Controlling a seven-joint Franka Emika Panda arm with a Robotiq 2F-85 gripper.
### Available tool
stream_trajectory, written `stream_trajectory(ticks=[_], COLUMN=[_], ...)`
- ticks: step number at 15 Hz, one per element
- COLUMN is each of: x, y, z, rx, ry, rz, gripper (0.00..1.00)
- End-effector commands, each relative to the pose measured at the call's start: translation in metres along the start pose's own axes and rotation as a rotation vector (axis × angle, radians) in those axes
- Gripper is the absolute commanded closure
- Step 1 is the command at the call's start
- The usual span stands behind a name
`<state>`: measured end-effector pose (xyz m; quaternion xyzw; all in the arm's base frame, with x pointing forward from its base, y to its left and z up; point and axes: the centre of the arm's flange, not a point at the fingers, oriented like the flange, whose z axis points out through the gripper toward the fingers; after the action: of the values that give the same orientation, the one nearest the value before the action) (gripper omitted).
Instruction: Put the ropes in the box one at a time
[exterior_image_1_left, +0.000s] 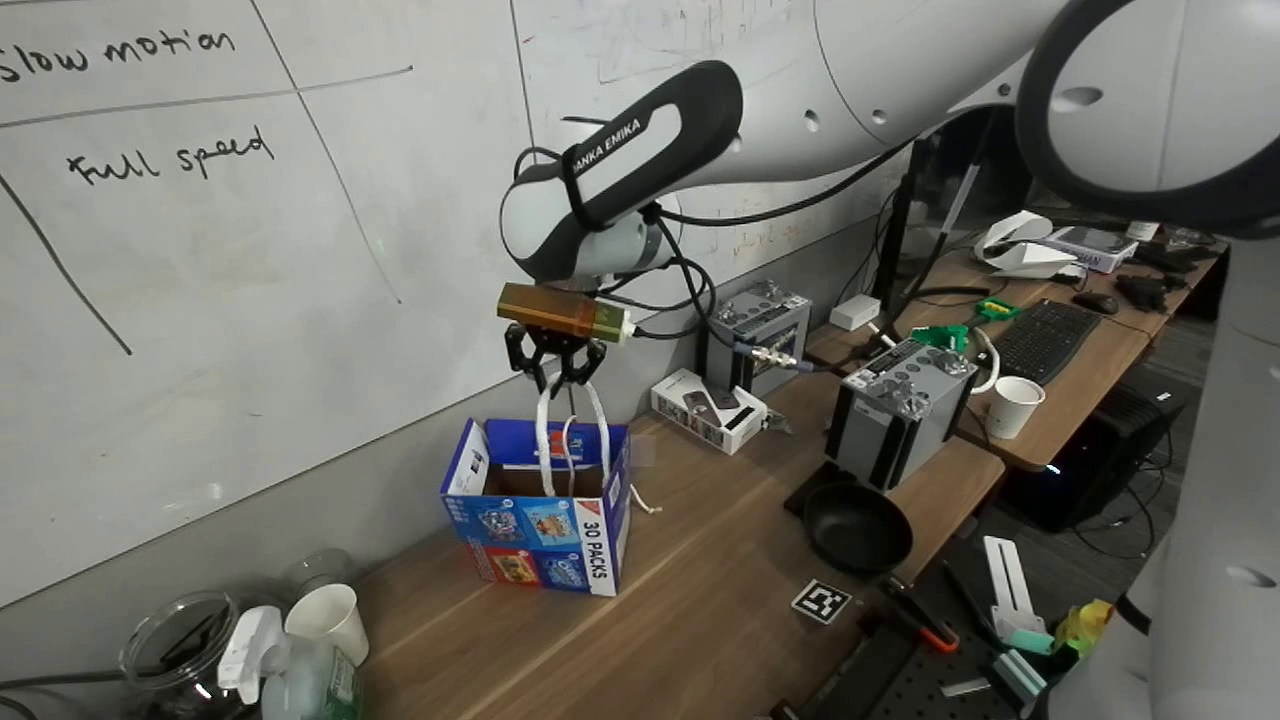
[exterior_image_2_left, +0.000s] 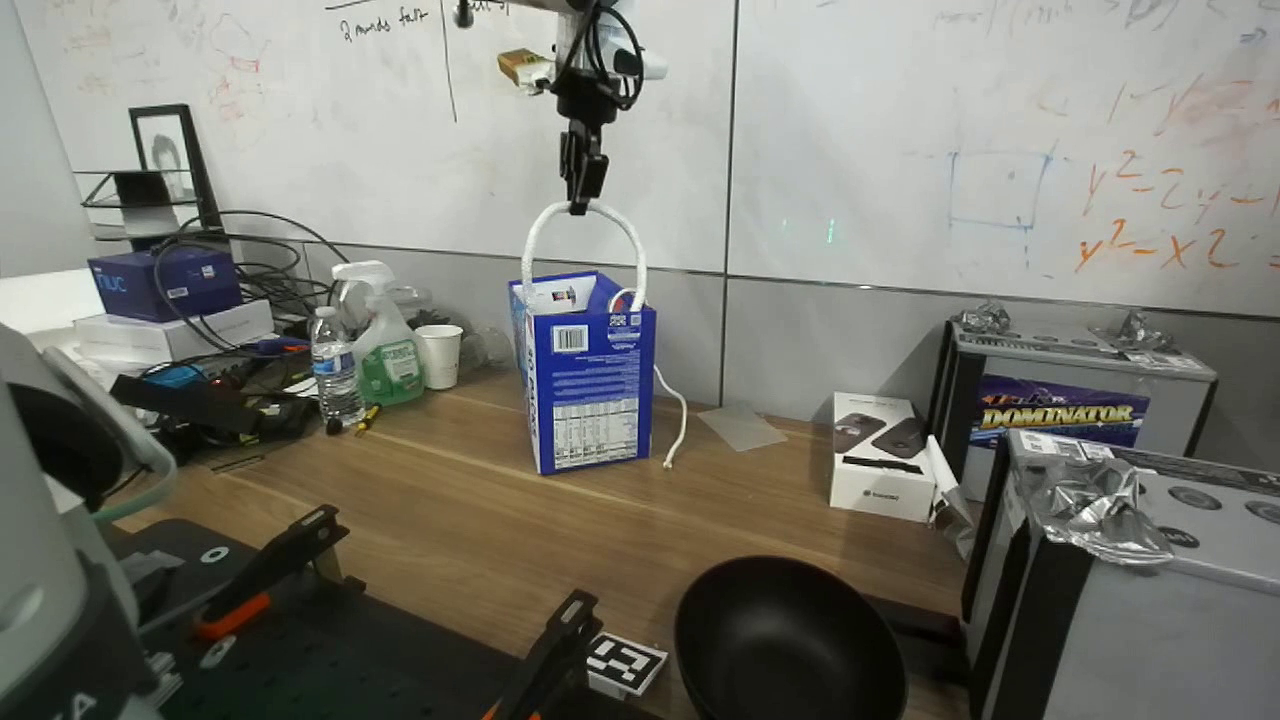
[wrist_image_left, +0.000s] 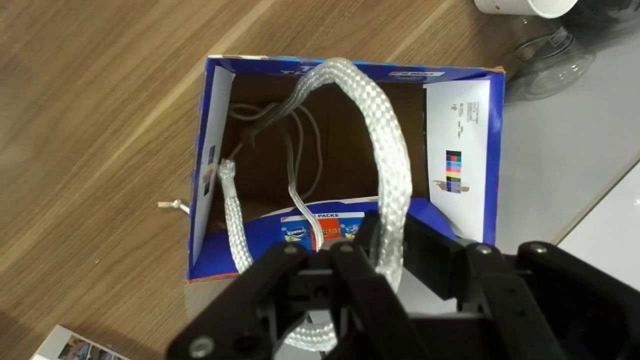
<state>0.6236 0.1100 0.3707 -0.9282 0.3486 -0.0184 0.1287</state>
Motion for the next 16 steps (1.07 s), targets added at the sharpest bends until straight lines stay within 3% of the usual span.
stream_trajectory(ticks=[1,8,15,16], x=[0.002,-0.014,-0.006,-0.006], y=[0.011,0.022,0.04,0.042], z=[0.015,0.06,0.119,0.127], rx=[0.027,0.005,-0.066,-0.081], ry=[-0.015,-0.065,-0.099,-0.109], rz=[0.024,0.046,0.047,0.052], gripper=[0.96,0.96,0.94,0.6])
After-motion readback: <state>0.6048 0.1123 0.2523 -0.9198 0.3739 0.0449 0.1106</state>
